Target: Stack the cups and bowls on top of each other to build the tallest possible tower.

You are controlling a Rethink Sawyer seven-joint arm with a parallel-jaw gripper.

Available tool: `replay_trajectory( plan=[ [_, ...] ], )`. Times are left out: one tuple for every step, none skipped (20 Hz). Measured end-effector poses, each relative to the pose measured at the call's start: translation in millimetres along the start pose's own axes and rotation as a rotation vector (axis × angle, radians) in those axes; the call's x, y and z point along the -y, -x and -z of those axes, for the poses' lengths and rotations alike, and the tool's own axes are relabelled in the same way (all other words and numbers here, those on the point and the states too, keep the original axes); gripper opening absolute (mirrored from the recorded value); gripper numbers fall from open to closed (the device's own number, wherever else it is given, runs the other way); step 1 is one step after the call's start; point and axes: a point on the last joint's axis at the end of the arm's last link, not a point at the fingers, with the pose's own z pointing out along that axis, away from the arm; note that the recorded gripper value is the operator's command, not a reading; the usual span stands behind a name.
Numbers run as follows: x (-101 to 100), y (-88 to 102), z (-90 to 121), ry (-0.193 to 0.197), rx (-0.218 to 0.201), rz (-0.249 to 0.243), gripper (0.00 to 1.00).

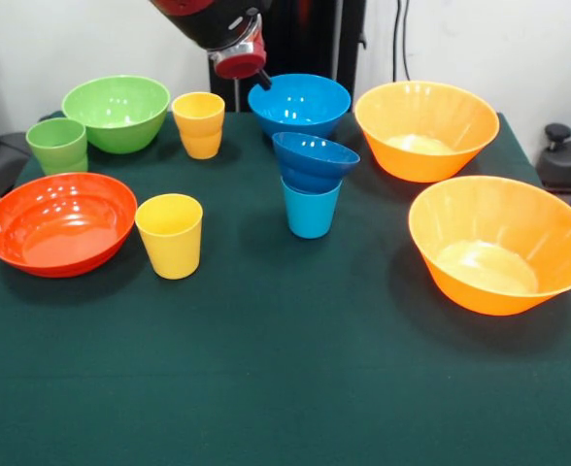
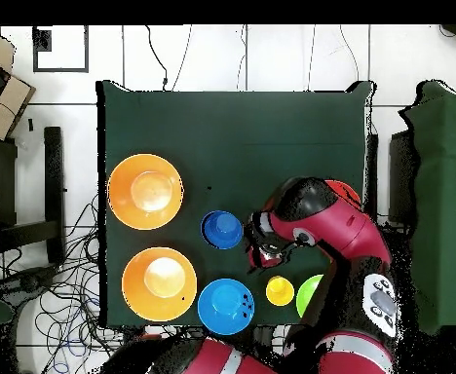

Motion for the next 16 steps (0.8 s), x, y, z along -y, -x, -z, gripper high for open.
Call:
replay_trajectory(
  plan=[
    [1, 0.6, -3, 0.002, 0.003, -0.002, 1.0],
    [1, 0.8, -4, 0.003, 0.004, -0.003, 1.0],
    [2, 1.2, -7, 0.004, 0.006, -0.005, 1.0],
    [3, 2.0, -11, 0.007, 0.011, -0.008, 1.0],
    [4, 2.1, -12, 0.008, 0.012, -0.008, 1.0],
    [4, 2.3, -13, 0.008, 0.013, -0.009, 1.0],
    [5, 2.6, -16, 0.009, 0.014, -0.011, 1.0],
    [5, 2.7, -17, 0.009, 0.015, -0.012, 1.0],
    [6, 2.8, -18, 0.009, 0.015, -0.012, 1.0],
    [6, 2.9, -19, 0.01, 0.016, -0.013, 1.0],
    [6, 2.9, -20, 0.011, 0.017, -0.013, 1.0],
    [6, 2.9, -20, 0.011, 0.018, -0.013, 1.0],
    [6, 3.1, -21, 0.013, 0.02, -0.014, 1.0],
    [6, 3.1, -22, 0.015, 0.022, -0.014, 1.0],
    [6, 3.1, -23, 0.016, 0.023, -0.013, 1.0],
    [6, 3.2, -24, 0.017, 0.024, -0.013, 1.0]
  ],
)
